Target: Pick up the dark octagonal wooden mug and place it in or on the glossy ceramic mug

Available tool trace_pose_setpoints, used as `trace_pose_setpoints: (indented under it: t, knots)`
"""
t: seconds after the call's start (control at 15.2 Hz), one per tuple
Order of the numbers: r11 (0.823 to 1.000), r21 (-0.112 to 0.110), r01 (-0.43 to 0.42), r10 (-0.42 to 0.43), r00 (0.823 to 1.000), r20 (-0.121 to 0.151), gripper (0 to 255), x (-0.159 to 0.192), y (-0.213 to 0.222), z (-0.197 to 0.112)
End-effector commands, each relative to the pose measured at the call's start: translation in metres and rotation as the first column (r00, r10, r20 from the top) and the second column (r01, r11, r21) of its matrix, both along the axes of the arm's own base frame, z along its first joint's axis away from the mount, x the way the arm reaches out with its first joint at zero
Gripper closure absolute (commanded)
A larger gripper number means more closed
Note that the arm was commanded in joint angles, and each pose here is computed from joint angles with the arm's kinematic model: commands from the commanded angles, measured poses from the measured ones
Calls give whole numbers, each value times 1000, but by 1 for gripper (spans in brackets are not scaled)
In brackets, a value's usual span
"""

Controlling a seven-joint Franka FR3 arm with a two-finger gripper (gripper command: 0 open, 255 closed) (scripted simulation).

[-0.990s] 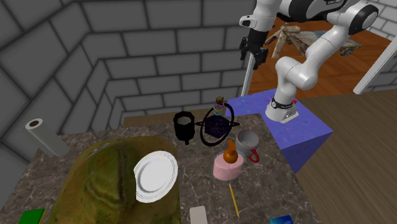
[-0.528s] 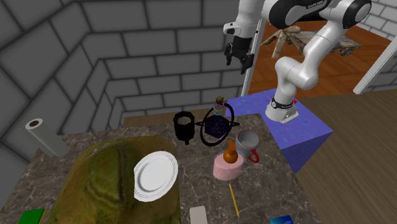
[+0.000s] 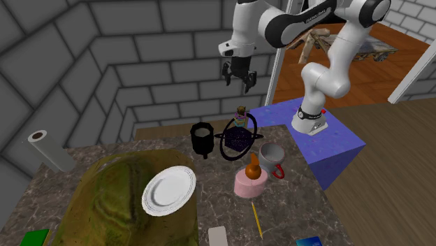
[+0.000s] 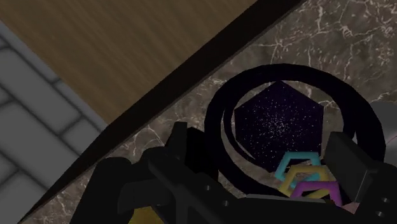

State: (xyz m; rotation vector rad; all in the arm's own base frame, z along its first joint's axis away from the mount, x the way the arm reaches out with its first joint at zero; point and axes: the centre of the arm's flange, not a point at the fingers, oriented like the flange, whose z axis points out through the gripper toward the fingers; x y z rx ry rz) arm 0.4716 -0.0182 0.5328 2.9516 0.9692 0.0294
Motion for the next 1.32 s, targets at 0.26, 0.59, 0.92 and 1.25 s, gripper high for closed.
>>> trace_pose_setpoints:
  t: [0.26,0.59,0.92,1.25]
  knots:
    - [972,-11,-233,232,972,-34,0,72,21,-34]
    - [910,-13,-414,412,909,-64,0,127,50,-65]
    - [815,-9,-580,577,812,-93,0,174,89,-97]
    - [696,0,-718,713,691,-120,0,211,133,-129]
